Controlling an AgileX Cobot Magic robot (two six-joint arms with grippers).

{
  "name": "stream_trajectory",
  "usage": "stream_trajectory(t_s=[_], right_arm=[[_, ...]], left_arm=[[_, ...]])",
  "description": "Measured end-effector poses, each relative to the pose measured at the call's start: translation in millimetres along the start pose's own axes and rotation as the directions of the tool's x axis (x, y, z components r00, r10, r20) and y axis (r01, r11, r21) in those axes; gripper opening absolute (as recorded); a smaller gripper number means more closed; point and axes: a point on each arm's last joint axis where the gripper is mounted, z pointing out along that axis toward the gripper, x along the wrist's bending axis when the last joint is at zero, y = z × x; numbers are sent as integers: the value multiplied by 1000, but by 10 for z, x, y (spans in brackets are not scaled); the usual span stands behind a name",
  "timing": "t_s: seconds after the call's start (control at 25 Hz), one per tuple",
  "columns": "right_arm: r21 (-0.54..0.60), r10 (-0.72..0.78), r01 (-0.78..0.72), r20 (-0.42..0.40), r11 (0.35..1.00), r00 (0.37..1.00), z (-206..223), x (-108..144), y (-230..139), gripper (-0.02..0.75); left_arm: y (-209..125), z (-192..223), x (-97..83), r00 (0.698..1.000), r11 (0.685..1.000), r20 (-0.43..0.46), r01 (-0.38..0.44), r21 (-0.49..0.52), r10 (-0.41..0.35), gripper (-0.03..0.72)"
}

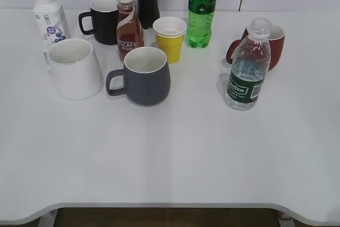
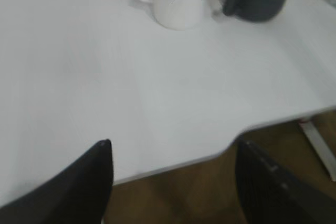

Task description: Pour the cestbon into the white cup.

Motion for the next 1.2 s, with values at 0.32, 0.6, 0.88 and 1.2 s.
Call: stream_trajectory(t_s=[0.32,0.6,0.88,1.2], right_arm=[[-104,-3,-2,-51,995,999,50,47,-24,596],[-115,-5,-1,-54,993,999,49,50,-14,595],[-116,36,-36,-5,993,999,46,41,-14,594],[-182,201,-166,192,969,961,-35,20,-73,594]], left_arm=[[10,102,-29,999,995,37,8,-104,-4,546],[12,105,-32,999,994,40,9,-107,-5,531],[10,103,-40,999,993,-22,42,-113,-44,496],[4,104,-57,974,983,-176,119,-136,-143,482]])
